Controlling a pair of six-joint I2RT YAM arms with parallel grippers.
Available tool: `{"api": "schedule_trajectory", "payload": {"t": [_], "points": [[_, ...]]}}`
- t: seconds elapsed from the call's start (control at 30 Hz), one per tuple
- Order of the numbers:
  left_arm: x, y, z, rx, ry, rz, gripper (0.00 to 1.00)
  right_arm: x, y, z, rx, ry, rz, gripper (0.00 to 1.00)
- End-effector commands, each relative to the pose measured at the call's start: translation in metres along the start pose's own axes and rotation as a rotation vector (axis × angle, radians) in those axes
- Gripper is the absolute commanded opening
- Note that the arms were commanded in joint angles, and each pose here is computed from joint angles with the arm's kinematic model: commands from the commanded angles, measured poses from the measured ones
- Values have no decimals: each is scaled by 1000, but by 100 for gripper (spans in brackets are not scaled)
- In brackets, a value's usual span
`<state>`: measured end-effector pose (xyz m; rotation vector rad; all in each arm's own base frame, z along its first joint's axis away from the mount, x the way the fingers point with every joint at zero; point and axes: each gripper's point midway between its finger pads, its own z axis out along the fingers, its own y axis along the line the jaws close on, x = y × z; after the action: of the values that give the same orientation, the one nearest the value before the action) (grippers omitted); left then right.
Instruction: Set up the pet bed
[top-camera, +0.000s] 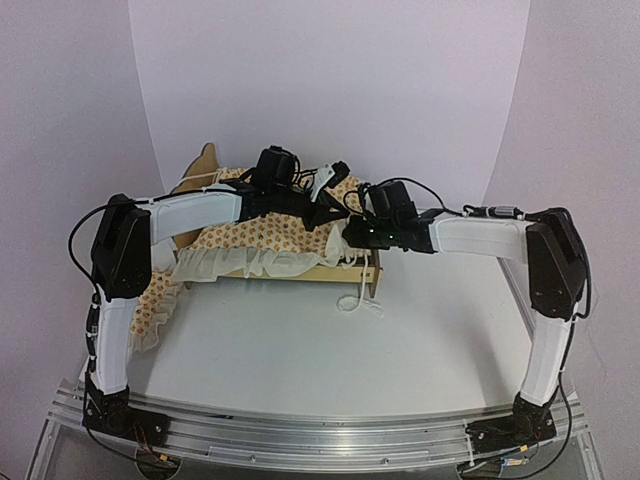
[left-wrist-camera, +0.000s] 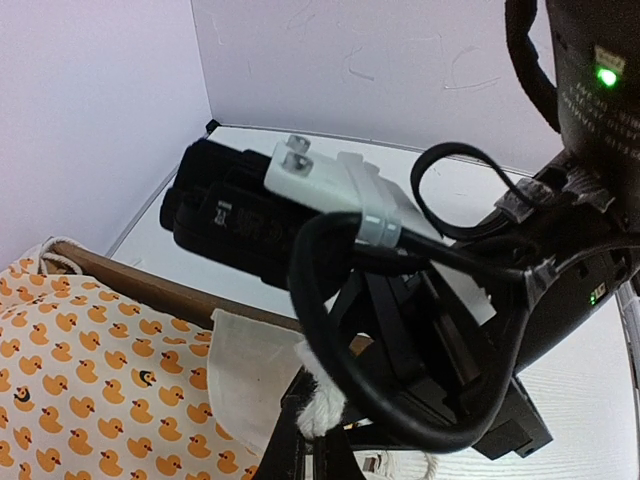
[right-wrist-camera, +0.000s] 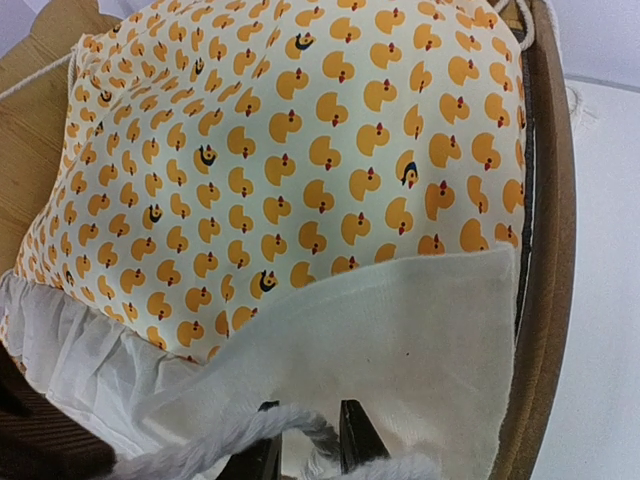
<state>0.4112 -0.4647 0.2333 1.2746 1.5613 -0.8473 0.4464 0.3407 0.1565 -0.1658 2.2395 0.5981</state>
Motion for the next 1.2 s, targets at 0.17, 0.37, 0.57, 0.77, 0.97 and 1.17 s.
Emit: {"api": "schedule_trajectory", "payload": {"t": [0.17,0.37,0.57,0.77,0.97,1.17], "points": [[-31,-2,-11,2,-51,26,0,-9,7,8,-34,-19,26,1],[-10,-3,-21,26,55,57,76,-2,10,-13,-81,8,25,0],[44,1,-34,18,233,142,89,7,15,-22,-150,55,37,0],[91,4,-26,50,386,122,82,4,15,-12,-167,66,45,0],[115,14,-18,33,446,120,72,3,17,-8,-174,69,47,0],[122,22,-13,5,455,106,36,5,19,-6,-190,81,48,0]]}}
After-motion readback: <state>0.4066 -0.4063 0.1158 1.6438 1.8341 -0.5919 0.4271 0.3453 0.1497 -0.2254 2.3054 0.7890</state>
